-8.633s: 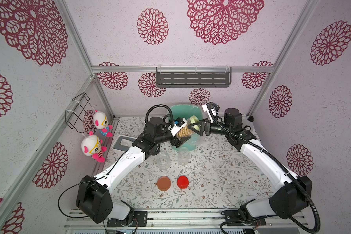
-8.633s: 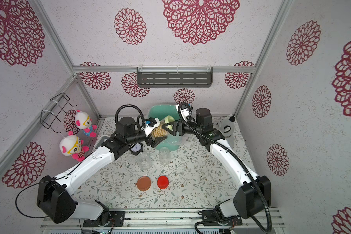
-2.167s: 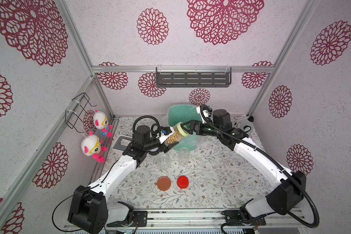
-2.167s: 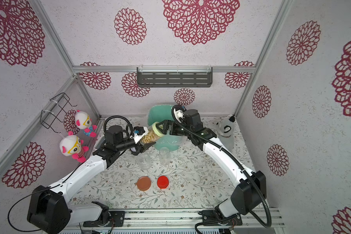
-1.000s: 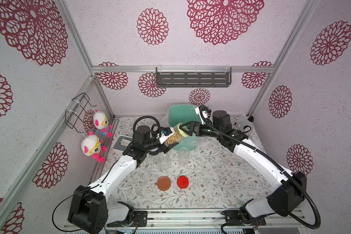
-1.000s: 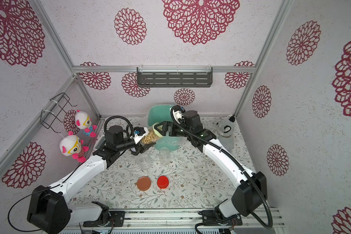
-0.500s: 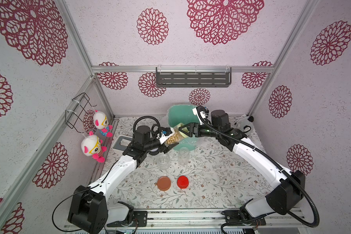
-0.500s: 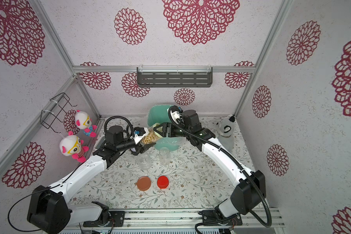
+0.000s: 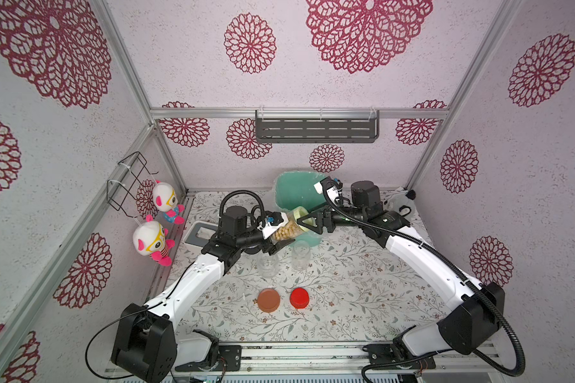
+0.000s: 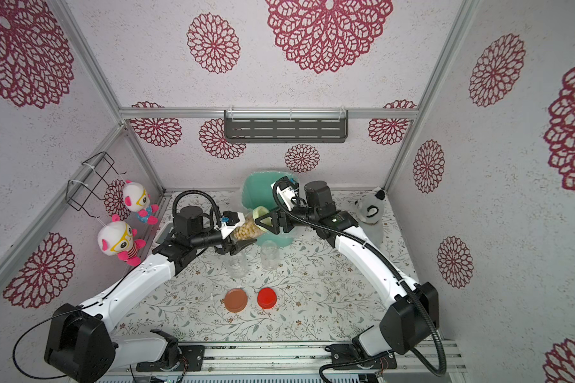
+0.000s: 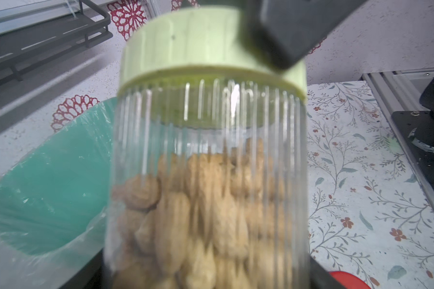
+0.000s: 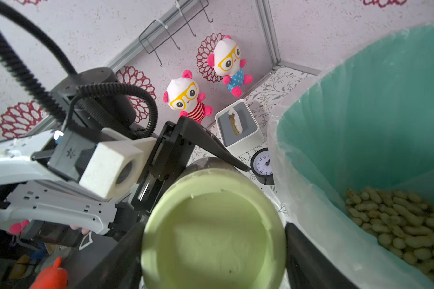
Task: Empty moldy peanuts from jars
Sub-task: Unscrew the lid from the jar.
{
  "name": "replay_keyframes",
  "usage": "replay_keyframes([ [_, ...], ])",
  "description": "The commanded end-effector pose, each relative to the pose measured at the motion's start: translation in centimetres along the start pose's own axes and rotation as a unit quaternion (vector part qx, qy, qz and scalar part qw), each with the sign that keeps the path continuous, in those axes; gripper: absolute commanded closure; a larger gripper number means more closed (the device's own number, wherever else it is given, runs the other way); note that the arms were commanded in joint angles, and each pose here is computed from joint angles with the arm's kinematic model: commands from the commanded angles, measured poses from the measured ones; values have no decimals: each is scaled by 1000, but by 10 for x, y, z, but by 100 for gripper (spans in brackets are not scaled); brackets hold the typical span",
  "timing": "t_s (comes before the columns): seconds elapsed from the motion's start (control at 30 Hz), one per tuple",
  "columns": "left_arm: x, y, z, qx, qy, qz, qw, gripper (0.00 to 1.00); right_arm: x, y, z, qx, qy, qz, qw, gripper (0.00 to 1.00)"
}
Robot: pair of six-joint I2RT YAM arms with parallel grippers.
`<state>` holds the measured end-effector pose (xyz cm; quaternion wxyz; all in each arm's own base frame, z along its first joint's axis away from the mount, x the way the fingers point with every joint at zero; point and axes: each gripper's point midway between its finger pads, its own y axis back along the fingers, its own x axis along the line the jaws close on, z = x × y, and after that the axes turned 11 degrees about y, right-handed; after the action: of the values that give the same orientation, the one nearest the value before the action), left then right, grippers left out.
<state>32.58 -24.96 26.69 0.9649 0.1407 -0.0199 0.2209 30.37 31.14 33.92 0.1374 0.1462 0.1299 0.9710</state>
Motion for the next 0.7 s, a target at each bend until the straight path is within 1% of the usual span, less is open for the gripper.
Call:
replay_keyframes([
  [0.0, 4, 14, 42, -48, -22, -4, 999, 100, 2, 23, -1, -2, 141, -5, 990, 65],
  [0.1, 2, 14, 41, -45, -16, -16, 999, 100, 3, 31, -6, 8, 187, 11, 982, 65],
  [0.2, -2, 13, 41, -44, -11, -29, 999, 100, 11, 36, -13, 16, 253, 36, 967, 66],
  [0.27, -2, 13, 40, -43, -9, -34, 998, 100, 14, 37, -15, 22, 285, 44, 957, 65],
  [0.43, -4, 13, 40, -41, -3, -45, 998, 100, 12, 36, -17, 43, 332, 56, 940, 64],
  [0.53, -6, 12, 39, -40, -1, -51, 998, 100, 10, 35, -19, 52, 350, 64, 933, 62],
  [0.67, -7, 11, 38, -38, 2, -55, 998, 100, 11, 33, -18, 55, 367, 77, 926, 55],
])
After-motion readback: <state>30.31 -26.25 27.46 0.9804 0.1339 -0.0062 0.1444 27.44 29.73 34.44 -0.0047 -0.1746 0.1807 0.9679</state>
